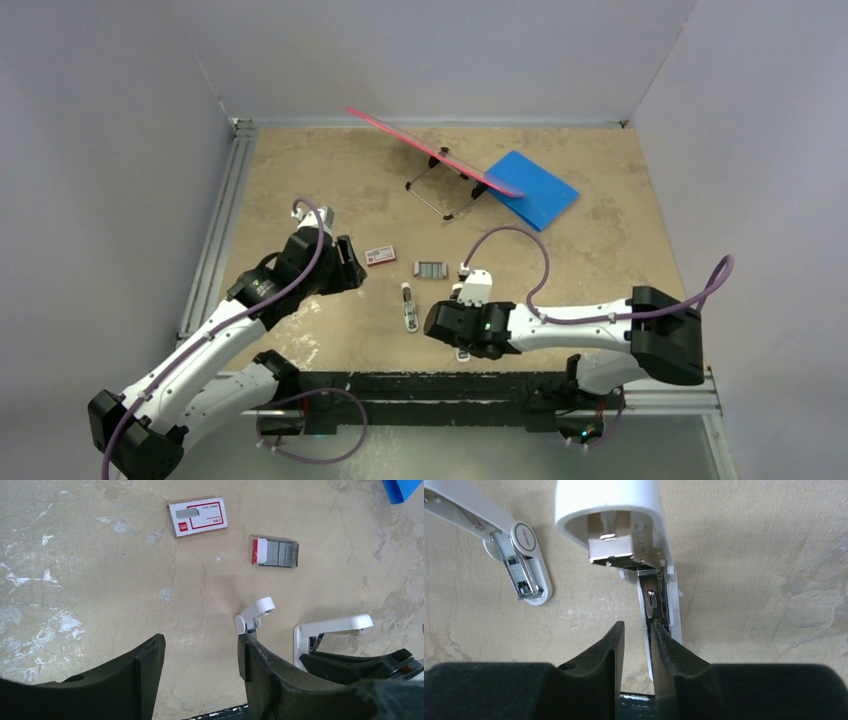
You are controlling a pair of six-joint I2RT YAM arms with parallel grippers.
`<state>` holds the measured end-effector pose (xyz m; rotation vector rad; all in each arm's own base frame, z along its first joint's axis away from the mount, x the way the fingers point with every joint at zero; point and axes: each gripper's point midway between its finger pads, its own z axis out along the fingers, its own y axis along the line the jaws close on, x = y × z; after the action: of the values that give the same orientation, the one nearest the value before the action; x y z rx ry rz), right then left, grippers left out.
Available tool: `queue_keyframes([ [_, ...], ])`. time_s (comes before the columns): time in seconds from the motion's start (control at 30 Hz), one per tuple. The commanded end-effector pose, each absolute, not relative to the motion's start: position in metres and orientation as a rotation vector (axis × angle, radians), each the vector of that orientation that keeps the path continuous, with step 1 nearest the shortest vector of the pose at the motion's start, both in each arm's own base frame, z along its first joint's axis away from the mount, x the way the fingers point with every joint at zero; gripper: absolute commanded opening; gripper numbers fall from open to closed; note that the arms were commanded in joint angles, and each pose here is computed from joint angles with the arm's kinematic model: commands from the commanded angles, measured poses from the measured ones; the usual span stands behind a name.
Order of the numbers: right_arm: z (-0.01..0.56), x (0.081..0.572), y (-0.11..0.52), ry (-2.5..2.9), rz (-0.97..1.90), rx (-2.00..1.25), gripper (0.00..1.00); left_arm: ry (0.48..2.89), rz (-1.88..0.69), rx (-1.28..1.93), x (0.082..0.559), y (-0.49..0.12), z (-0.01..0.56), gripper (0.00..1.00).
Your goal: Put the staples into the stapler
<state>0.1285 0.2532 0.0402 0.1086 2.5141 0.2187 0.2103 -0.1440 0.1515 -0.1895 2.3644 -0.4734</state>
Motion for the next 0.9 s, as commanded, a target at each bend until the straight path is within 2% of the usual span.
queue_keyframes([
  [0.0, 0.036, 0.114, 0.240, 2.571, 0.205, 0.086, 0.30, 2.333, -0.492, -0.178, 0.214, -0.147, 0.157, 0.55],
  [0.27, 0.047, 0.122, 0.238, 2.518, 0.217, 0.114, 0.32, 2.332, -0.492, -0.178, 0.215, -0.147, 0.157, 0.55],
  [0.43, 0.048, 0.124, 0.242, 2.511, 0.227, 0.097, 0.23, 2.335, -0.491, -0.178, 0.215, -0.147, 0.156, 0.55],
  [0.53, 0.045, 0.123, 0.241, 2.516, 0.221, 0.092, 0.21, 2.333, -0.493, -0.179, 0.215, -0.147, 0.157, 0.55],
  [0.87, 0.058, 0.126, 0.241, 2.489, 0.256, 0.106, 0.26, 2.338, -0.493, -0.180, 0.214, -0.147, 0.155, 0.55],
])
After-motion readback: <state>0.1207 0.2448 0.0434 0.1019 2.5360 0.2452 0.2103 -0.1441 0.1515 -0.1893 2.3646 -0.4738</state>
